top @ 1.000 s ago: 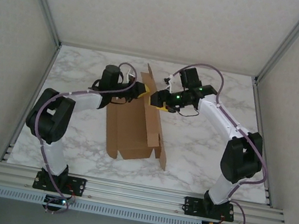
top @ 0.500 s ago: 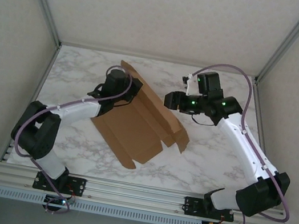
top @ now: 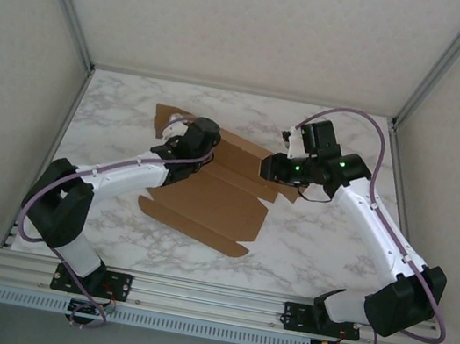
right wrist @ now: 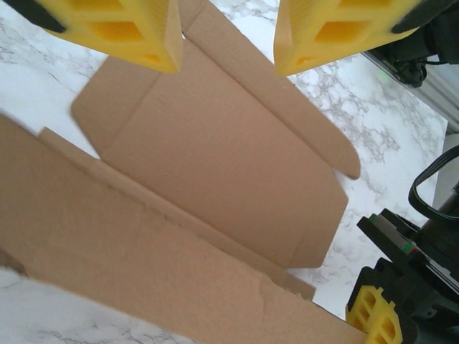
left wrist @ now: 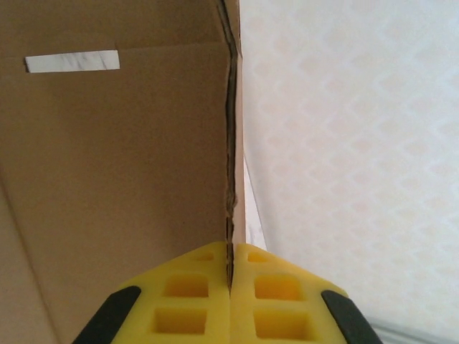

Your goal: Fold the paper box

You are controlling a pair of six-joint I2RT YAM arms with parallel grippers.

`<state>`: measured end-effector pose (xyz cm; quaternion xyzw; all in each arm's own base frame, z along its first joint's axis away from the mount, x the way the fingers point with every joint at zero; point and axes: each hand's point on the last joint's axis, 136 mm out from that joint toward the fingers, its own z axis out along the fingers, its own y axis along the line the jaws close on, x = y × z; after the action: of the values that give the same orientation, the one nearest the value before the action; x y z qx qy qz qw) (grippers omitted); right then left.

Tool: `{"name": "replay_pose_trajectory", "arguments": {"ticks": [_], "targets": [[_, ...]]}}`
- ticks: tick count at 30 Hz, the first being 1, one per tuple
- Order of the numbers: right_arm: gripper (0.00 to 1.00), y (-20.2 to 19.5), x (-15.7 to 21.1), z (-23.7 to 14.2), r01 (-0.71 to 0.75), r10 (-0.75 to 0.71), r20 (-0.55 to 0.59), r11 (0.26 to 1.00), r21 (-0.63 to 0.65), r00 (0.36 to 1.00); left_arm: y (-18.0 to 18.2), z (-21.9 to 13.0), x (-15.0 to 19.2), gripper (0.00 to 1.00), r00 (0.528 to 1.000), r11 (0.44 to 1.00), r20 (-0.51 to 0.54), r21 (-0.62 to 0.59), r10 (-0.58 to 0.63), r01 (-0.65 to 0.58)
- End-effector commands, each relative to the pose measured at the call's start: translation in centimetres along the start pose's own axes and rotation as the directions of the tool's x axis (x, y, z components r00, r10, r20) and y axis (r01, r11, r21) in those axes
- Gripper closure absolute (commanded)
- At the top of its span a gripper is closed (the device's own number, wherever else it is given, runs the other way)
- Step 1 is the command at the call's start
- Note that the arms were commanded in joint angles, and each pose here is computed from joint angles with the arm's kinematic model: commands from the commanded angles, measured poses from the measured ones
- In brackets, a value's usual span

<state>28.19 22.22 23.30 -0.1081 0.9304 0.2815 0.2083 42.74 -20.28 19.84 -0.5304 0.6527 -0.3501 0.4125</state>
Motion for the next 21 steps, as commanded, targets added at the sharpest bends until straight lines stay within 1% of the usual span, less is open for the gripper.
{"name": "replay_pose_trajectory", "arguments": {"ticks": [1,4,6,8,11,13,18,21], "targets": [[0.65,-0.7,1.0,-0.5,0.018,-0.018,0.004,0.999,0.04,1.0,-0.5,-1.1,-3.0,1.0,0.983,0.994,0.154,0.062,-0.095,0.087],[0.67,-0.3,2.2,0.1,0.041,-0.04,-0.013,0.997,0.058,0.999,0.3,-1.1,-3.3,1.0,0.978,0.992,0.172,0.068,-0.121,0.111],[0.71,0.0,3.4,1.1,0.062,-0.06,-0.034,0.995,0.079,0.998,0.8,-1.0,-3.4,1.0,0.975,0.989,0.177,0.069,-0.137,0.127],[0.79,0.7,5.0,2.7,0.085,-0.08,-0.058,0.993,0.087,0.995,1.4,-0.9,-3.3,1.0,0.974,0.987,0.168,0.075,-0.15,0.139],[0.93,0.4,7.7,5.6,0.106,-0.092,-0.099,0.984,0.143,0.991,2.0,-0.9,-3.0,1.0,0.978,0.985,0.137,0.084,-0.16,0.15],[1.0,0.0,9.6,7.2,0.127,-0.105,-0.128,0.976,0.178,0.986,2.0,-1.3,-2.8,1.0,0.982,0.985,0.111,0.103,-0.15,0.139],[1.0,-1.8,13.6,10.9,0.173,-0.122,-0.208,0.954,0.246,0.971,2.0,-2.7,-3.2,1.0,0.987,0.979,0.075,0.157,-0.144,0.131],[1.0,-3.0,15.1,12.6,0.161,-0.099,-0.234,0.952,0.261,0.967,2.5,-3.5,-3.6,1.0,0.987,0.979,0.073,0.161,-0.14,0.126]]}}
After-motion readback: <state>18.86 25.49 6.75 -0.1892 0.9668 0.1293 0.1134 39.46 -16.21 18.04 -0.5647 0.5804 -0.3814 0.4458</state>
